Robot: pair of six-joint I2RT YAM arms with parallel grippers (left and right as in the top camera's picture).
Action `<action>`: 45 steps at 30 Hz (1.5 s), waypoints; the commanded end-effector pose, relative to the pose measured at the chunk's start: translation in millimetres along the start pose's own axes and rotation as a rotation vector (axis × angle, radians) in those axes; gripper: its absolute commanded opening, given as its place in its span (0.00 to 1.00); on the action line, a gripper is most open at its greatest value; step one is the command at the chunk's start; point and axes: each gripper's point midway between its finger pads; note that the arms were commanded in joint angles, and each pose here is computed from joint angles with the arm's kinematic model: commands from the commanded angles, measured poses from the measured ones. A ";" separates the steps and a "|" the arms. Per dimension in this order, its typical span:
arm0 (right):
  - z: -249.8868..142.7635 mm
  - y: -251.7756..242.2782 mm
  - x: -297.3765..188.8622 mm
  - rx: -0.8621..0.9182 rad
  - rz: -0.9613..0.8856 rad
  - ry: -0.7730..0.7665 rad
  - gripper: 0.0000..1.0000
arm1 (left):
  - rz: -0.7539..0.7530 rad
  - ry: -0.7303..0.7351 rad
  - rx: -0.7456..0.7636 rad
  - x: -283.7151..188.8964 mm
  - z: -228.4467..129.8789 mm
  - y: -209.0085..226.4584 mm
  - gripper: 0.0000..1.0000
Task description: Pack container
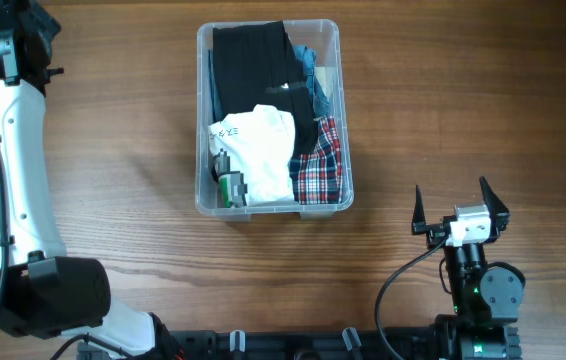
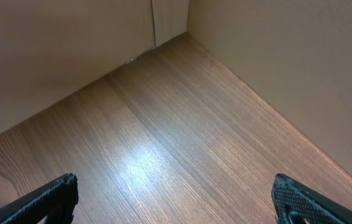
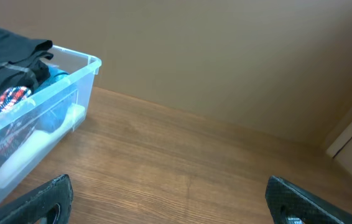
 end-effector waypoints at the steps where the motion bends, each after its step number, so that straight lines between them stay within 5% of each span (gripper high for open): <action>1: 4.5 0.9 -0.7 -0.035 0.008 -0.023 1.00 | 0.020 -0.008 0.011 2.9 1.5 3.9 1.00; 28: 4.3 1.0 -0.7 -0.034 0.009 -0.022 1.00 | 0.012 -0.008 0.010 0.3 1.5 2.9 1.00; 45: 4.3 1.0 -0.7 -0.034 0.009 -0.022 1.00 | -0.364 -0.190 -0.047 -181.3 35.7 -22.4 1.00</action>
Point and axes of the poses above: each gripper's point midway between its finger pads, its own x axis out along the fingers, its own y axis along the line the jaws close on, z = x × y, and after that the axes turned 7 degrees about -x, right-handed
